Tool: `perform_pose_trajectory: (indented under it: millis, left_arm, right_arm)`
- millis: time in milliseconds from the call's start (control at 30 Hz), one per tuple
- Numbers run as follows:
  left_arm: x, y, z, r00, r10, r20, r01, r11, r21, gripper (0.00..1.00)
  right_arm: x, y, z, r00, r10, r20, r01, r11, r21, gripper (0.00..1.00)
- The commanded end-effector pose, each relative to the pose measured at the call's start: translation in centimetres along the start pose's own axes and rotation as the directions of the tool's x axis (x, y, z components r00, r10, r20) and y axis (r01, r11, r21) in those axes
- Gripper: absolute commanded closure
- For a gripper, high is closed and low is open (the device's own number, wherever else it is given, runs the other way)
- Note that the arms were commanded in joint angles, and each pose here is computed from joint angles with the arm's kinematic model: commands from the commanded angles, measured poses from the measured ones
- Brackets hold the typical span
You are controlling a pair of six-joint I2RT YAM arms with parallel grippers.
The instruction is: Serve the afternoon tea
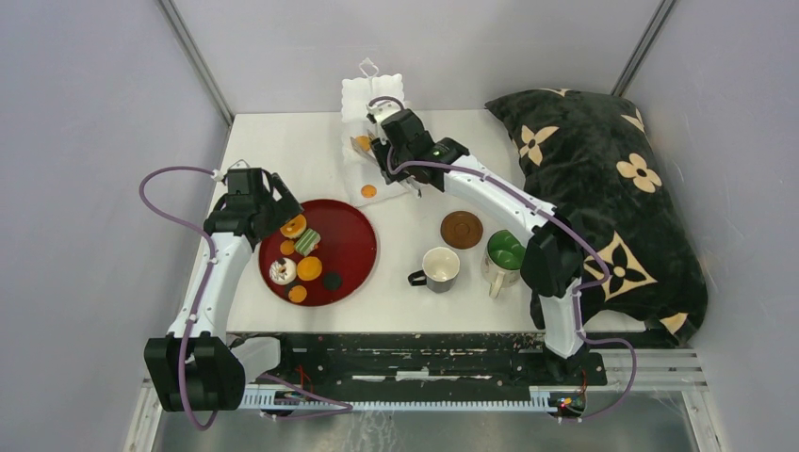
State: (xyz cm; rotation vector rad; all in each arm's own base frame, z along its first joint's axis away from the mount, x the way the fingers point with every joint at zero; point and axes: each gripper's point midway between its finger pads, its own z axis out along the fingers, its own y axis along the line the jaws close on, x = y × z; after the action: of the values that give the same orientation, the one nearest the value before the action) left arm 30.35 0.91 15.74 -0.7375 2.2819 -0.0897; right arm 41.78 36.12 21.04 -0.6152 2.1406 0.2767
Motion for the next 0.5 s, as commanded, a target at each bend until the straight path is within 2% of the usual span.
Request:
perform_pose_trajectory:
  millis: [0,100,467]
  left_arm:
    - [-1.8,-0.4,-0.7,0.998,0.005,0.06,-0.006,1.0,0.014,0.01]
    - [-1.8,-0.3,-0.8,0.998,0.006,0.062,-0.007,1.0,0.014,0.01]
    - [-1.8,-0.6,-0.9,0.998,-0.001,0.058,-0.001,1.0,0.028,0.01]
  right_arm:
    - [-4.5,-0.2,-0.9,0.991,0.028,0.131,-0.029,1.0,0.001,0.71]
    - [-4.6,-0.1,-1.0,0.991,0.031,0.134,-0.031,1.0,-0.003,0.59]
    - [-5.7,-0.5,-3.8,0.982,0.047,0.182,-0.046,0.999,-0.011,0.52]
